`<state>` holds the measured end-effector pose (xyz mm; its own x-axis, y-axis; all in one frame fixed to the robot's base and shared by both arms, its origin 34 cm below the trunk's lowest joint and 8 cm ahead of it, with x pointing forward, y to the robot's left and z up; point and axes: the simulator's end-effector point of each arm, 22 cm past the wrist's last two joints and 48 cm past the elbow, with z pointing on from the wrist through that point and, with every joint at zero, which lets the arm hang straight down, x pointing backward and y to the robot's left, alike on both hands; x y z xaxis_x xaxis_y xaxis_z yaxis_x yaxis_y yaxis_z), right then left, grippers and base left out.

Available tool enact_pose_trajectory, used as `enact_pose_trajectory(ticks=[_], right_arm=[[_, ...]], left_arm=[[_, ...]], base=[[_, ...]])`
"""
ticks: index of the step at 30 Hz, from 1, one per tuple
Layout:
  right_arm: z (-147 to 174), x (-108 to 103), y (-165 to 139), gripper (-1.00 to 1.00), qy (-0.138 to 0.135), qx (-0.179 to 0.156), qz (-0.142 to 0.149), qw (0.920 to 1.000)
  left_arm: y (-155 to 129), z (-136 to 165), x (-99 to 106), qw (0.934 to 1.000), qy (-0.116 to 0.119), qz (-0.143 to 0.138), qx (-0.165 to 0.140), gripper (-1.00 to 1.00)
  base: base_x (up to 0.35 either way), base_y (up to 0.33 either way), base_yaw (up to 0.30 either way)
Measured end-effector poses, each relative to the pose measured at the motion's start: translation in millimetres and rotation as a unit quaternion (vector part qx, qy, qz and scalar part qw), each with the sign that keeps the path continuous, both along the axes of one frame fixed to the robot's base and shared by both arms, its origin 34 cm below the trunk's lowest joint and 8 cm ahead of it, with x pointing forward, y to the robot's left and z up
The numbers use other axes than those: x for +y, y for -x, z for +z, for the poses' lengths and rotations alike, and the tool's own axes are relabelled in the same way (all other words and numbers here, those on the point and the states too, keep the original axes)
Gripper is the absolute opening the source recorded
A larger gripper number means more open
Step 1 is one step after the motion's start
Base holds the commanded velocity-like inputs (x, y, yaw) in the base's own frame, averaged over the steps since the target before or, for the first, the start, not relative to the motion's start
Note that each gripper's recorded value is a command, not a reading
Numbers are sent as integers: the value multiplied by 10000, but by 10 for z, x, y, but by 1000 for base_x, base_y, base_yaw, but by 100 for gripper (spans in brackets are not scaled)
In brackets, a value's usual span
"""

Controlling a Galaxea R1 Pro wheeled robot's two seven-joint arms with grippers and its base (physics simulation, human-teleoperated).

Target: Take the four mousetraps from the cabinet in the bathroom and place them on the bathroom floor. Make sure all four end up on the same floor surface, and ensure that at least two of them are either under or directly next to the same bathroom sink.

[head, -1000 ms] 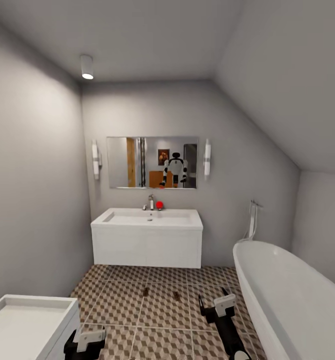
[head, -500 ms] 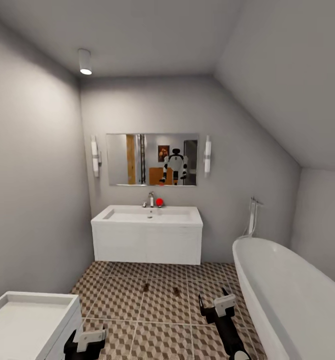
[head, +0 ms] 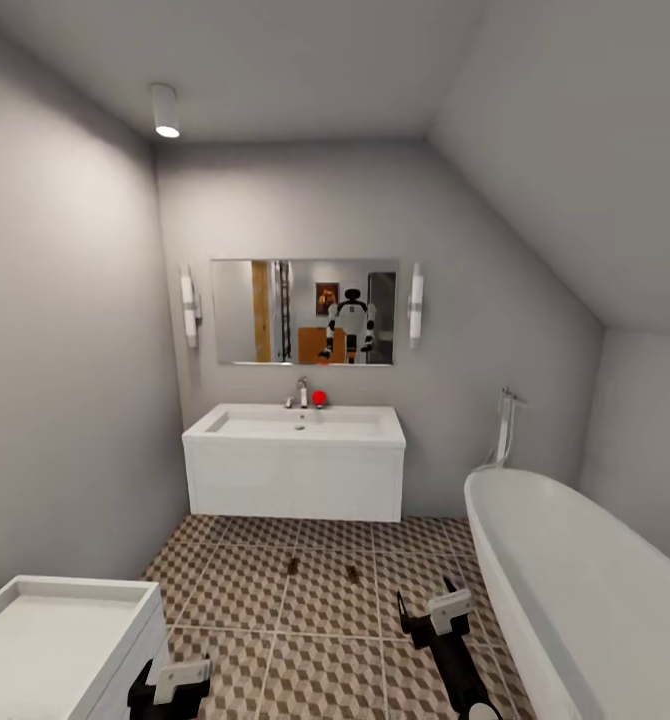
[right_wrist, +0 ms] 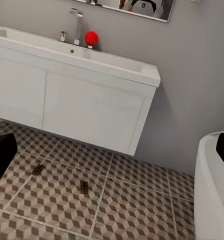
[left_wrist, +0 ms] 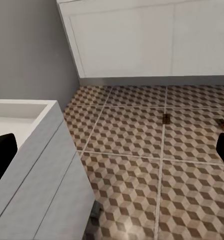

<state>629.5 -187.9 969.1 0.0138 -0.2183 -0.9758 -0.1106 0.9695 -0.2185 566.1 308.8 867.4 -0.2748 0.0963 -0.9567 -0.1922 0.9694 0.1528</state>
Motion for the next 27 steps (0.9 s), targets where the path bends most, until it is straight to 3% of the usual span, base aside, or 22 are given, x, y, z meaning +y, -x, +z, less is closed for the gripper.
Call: enact_pose_trajectory(ticks=[27], right_arm=[[-229,0,20,100,0,221,0,9998]], left_arm=[[64,-200,0,9998,0,0,220,100]], base=[[0,0,0]])
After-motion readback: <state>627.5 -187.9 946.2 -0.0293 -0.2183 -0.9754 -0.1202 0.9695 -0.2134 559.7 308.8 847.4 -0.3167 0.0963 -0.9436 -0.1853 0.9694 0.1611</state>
